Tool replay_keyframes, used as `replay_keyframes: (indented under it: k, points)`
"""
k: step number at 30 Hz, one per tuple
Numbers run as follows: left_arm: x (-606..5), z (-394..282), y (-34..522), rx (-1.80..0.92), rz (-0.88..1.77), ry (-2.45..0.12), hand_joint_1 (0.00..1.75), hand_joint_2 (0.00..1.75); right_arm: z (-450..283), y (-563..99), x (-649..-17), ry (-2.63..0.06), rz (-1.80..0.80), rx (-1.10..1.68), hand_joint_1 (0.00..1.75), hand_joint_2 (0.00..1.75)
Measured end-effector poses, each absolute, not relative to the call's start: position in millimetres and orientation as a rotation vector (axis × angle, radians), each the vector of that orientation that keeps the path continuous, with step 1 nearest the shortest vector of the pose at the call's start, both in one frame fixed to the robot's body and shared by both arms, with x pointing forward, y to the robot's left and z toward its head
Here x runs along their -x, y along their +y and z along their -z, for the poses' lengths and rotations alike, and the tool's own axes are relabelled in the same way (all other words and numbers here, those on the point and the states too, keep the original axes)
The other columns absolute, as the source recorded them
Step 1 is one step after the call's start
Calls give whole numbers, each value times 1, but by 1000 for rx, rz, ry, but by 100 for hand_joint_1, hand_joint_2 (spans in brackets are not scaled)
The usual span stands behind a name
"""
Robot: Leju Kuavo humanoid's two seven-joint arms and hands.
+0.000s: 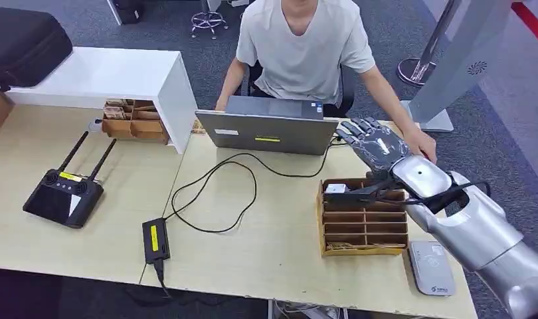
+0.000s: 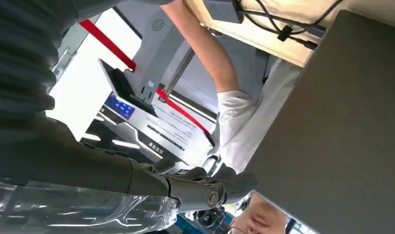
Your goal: Pass the card to the sensor for recognition and then transmit it.
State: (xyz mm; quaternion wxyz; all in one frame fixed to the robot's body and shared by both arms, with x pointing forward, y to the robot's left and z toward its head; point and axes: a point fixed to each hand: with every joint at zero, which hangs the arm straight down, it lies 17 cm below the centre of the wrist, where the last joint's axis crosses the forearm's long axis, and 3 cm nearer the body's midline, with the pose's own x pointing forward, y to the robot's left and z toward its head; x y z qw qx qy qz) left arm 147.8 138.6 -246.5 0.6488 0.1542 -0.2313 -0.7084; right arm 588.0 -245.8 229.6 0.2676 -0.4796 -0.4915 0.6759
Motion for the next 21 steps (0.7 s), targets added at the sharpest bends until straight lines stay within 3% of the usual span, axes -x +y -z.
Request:
replay_keyframes:
  k: [17, 21]
  points:
    - [-148, 246, 139, -350, 1602, -523, 0, 175, -218, -256, -591, -1285, -1803, 1274, 0, 175]
    - [-148, 246, 139, -354, 1599, -518, 0, 175, -220, -221, -565, -1613, -1710, 1245, 0, 175]
